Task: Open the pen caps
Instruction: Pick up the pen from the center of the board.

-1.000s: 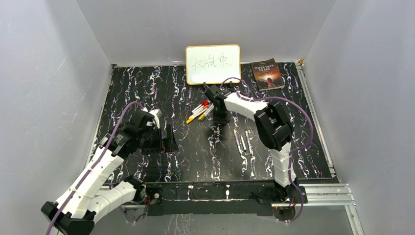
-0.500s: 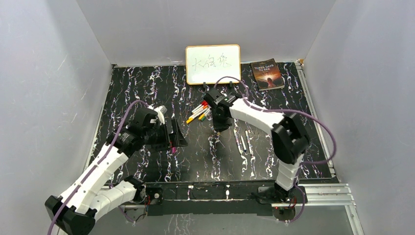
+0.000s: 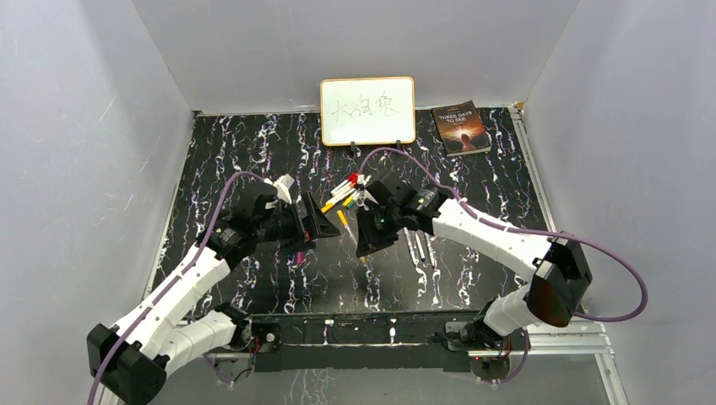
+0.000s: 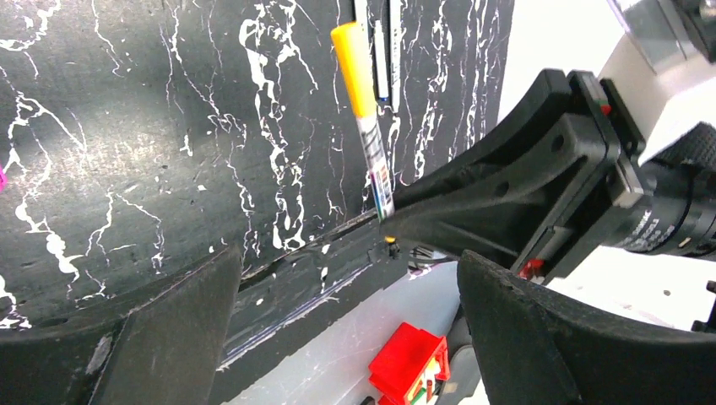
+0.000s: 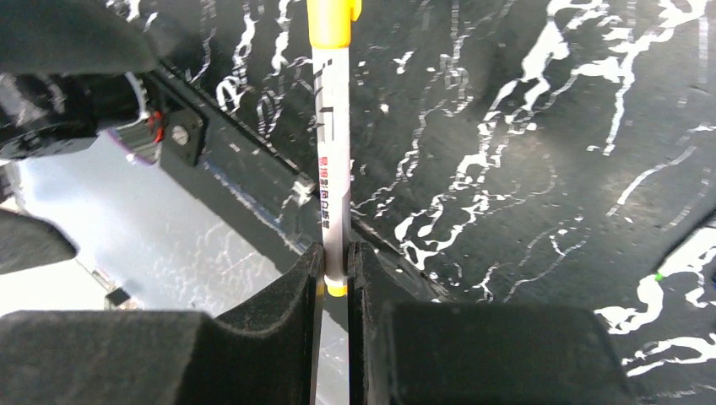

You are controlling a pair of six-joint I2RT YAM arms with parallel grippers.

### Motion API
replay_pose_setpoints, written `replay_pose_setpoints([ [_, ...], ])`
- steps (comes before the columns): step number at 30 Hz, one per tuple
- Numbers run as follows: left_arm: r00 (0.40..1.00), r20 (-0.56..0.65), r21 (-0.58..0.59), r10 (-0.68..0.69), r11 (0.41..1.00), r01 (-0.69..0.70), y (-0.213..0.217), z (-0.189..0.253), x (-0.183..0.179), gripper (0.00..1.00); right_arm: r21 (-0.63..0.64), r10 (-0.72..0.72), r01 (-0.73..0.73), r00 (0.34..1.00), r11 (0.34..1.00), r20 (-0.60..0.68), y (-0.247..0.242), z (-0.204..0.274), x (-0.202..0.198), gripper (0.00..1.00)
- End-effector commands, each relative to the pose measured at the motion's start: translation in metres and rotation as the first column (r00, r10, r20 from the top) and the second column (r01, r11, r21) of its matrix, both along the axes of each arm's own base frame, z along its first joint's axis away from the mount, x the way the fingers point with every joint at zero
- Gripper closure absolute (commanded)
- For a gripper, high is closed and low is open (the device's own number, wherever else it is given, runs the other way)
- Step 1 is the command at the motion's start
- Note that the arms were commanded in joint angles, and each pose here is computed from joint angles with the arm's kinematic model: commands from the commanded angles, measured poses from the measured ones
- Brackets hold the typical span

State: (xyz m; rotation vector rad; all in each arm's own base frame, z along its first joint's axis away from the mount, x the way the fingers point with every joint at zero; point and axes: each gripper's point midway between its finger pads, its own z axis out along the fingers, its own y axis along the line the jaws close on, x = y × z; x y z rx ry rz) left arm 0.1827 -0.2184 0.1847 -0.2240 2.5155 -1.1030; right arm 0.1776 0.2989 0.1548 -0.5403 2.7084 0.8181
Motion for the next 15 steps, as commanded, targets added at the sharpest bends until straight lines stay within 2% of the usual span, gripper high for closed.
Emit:
replay_pose_setpoints([
  [1,1.0,0.009,-0.079,0.004,0.997,-0.003,-0.008,0.013,0.0,0.02,0.156,0.065,-0.072,0.997,0.985,0.05,0.02,0.031,-0.007,1.0],
  [15,1.0,-0.015,-0.065,-0.018,0.998,0.017,-0.004,0.002,-0.01,0.02,0.164,0.015,-0.017,1.0,0.986,0.018,0.017,0.013,-0.011,1.0],
])
